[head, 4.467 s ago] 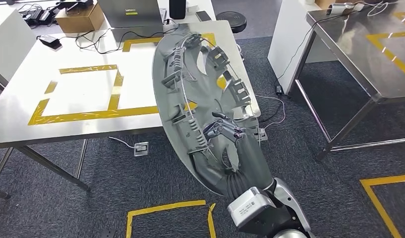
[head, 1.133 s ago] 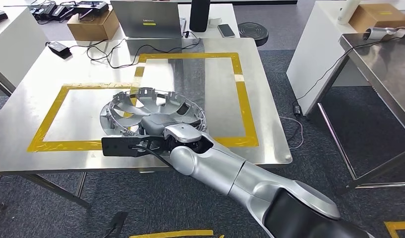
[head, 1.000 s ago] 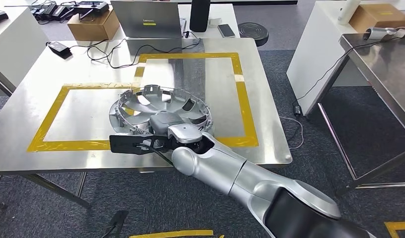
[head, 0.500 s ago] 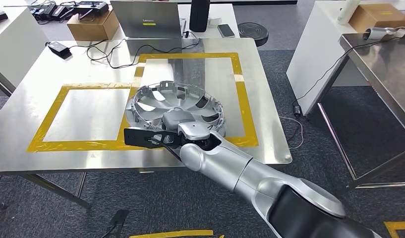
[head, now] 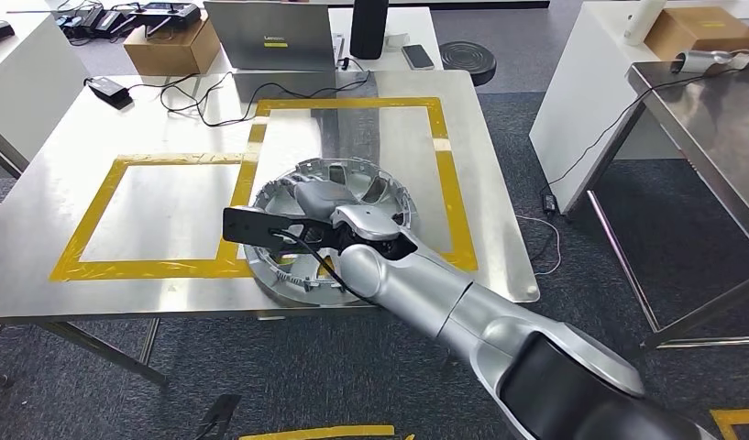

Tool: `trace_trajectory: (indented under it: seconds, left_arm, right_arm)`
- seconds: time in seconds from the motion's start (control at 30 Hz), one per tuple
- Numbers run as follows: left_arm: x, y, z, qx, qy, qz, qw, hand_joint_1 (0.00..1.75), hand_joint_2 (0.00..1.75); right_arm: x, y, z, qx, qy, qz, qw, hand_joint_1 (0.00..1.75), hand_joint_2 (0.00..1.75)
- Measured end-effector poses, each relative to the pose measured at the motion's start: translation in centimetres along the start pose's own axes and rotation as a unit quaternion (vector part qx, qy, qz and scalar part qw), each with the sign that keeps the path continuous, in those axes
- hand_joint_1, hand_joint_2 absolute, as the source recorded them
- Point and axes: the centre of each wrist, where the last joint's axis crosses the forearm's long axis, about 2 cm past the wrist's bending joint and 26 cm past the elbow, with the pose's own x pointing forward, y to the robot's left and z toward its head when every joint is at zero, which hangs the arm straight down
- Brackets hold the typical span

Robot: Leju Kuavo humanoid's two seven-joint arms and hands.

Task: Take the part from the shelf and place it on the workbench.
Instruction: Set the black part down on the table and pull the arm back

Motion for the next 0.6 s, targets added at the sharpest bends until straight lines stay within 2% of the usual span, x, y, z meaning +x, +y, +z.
trace_trajectory:
  seconds: [0.23,0.33,0.47,0.6]
  left_arm:
    - [0.0,0.2,0.0,0.002,0.003,-0.002,1.000,0.00,0.00]
    - [-0.1,0.2,0.0,0.005,0.002,0.004,1.000,0.00,0.00]
    - [-0.8,0.1,0.0,0.012,-0.004,0.027,1.000,0.00,0.00]
    - [-2.9,-0.2,0.0,0.017,0.007,0.059,0.998,0.00,0.00]
  right_arm:
    - [0.1,-1.1,0.0,-0.023,-0.020,-0.017,0.999,0.00,0.00]
    - [0.3,-2.3,0.0,-0.054,-0.083,-0.063,0.993,0.00,0.00]
    - [1.1,-5.6,0.8,-0.124,-0.211,-0.168,0.955,0.00,0.00]
    - [0.4,-7.5,3.7,-0.198,-0.260,-0.207,0.922,0.00,0.00]
